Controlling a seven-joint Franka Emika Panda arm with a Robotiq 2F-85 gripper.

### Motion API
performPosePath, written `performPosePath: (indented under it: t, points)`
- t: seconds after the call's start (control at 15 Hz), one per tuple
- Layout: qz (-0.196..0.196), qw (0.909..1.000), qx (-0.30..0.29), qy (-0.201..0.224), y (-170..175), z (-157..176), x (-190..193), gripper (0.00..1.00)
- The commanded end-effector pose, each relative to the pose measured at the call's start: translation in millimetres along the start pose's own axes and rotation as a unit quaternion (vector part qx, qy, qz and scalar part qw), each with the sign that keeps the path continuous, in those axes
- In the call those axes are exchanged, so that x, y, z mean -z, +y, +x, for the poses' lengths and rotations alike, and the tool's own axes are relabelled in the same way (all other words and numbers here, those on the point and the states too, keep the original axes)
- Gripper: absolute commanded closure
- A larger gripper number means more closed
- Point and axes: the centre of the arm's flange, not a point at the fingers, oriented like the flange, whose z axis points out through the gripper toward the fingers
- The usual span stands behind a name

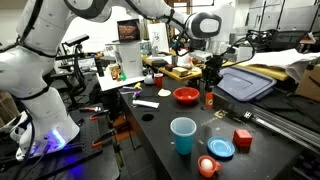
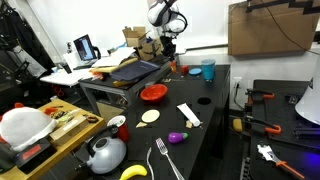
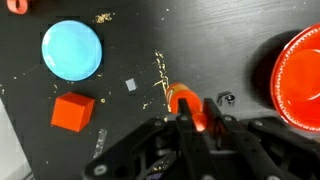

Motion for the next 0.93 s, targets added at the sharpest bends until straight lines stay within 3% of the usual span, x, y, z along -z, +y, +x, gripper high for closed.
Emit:
performPosePath:
  t: [0.0,0.47,0.87]
  points:
    - [0.000,0.9978,-0.066,-0.001,-4,-20,-13,0.95]
    - [0.011,0.9853,-0.170,-0.015,25,-35,-31,0.95]
    - [0.027,0.9691,-0.244,-0.020,69,-42,-52,0.95]
